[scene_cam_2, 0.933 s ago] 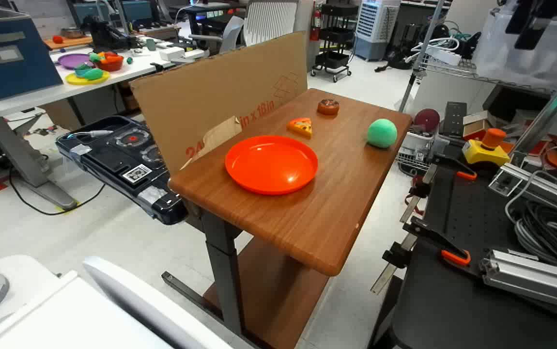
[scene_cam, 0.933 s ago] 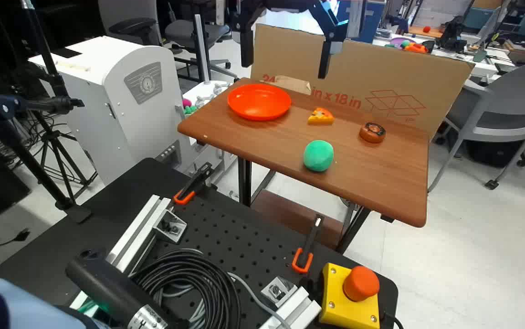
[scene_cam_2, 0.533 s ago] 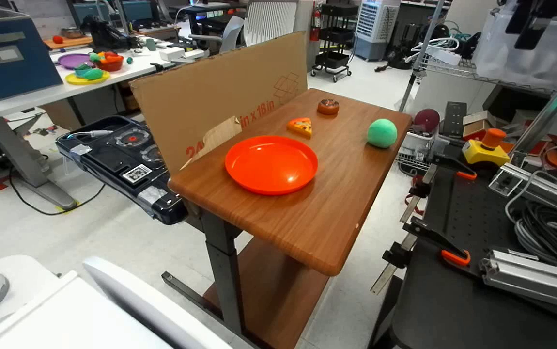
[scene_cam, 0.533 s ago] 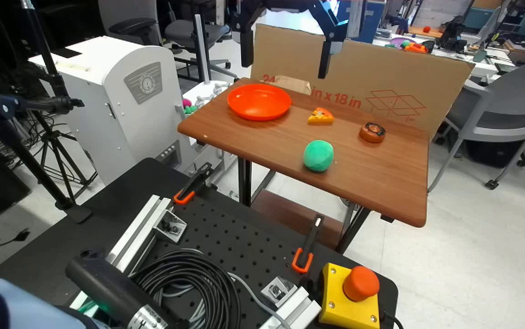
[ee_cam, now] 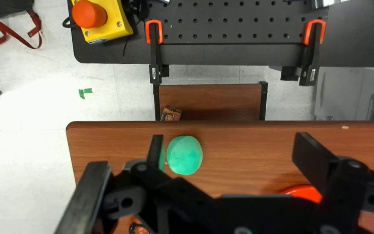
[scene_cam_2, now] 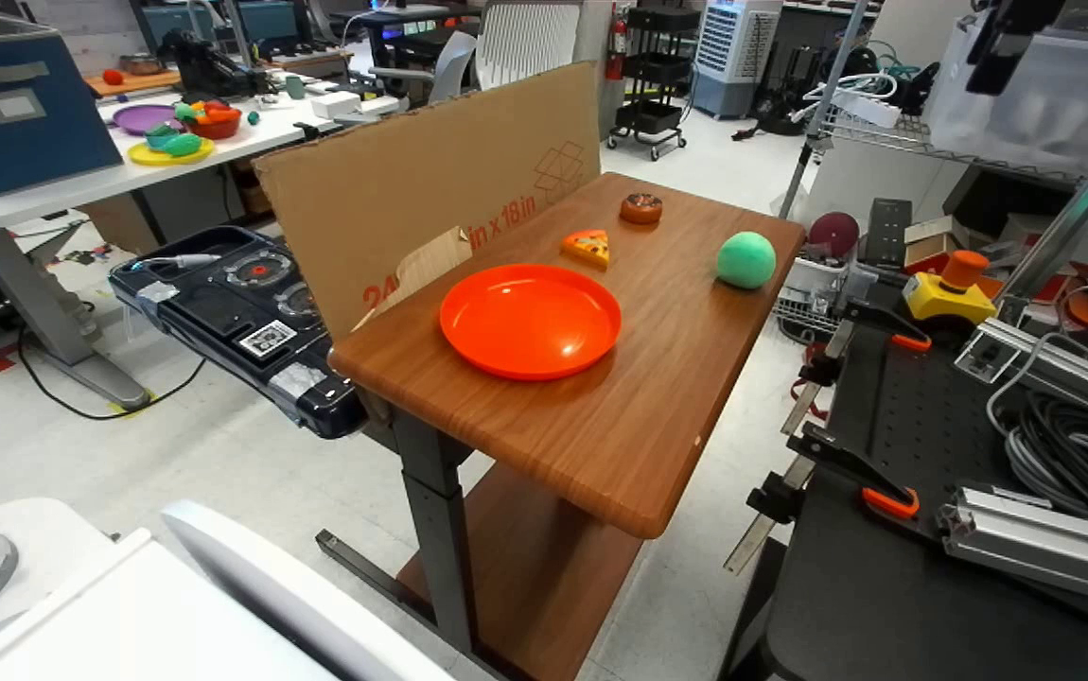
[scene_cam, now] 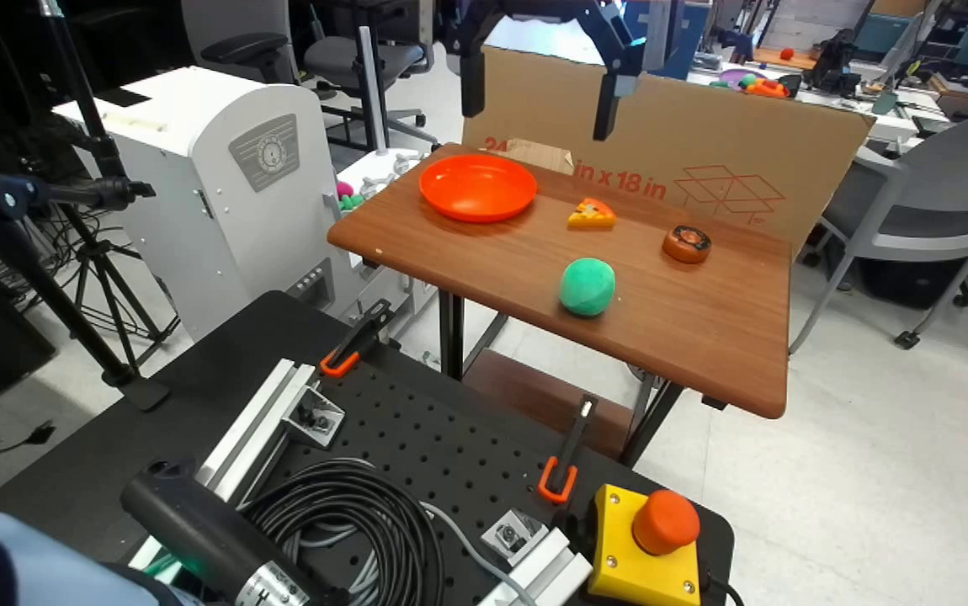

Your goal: Pick up the pee and put it on the orange plate

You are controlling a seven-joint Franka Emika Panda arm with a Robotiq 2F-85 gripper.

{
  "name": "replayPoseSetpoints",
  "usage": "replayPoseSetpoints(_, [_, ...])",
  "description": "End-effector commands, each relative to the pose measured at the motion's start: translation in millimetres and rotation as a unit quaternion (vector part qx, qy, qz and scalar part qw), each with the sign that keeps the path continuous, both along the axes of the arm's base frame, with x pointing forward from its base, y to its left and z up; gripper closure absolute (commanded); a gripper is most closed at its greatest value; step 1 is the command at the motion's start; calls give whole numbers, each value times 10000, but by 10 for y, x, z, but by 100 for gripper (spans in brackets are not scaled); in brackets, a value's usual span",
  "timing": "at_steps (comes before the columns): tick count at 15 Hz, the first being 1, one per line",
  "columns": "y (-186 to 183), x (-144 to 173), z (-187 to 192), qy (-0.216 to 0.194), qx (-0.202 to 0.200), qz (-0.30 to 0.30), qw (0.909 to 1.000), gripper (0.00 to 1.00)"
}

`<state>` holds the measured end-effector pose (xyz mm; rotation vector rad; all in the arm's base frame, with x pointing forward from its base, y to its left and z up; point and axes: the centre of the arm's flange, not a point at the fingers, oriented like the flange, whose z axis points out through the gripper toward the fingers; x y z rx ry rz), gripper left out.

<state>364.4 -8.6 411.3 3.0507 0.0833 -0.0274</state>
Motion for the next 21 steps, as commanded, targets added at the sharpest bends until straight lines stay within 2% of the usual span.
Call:
replayPoseSetpoints(1, [-150, 557, -129, -143, -42, -477, 9988, 0])
replayPoseSetpoints(4, [-320, 977, -342, -162, -28, -833, 9964, 0])
replayPoseSetpoints(10, [-584, 1581, -1223, -39, -280, -1071, 9938, 0])
replayPoseSetpoints(15, [-468, 1765, -1804, 349, -303, -892, 9949, 0])
replayPoseSetpoints(21, [-314, 1805, -2238, 790, -421, -807, 9927, 0])
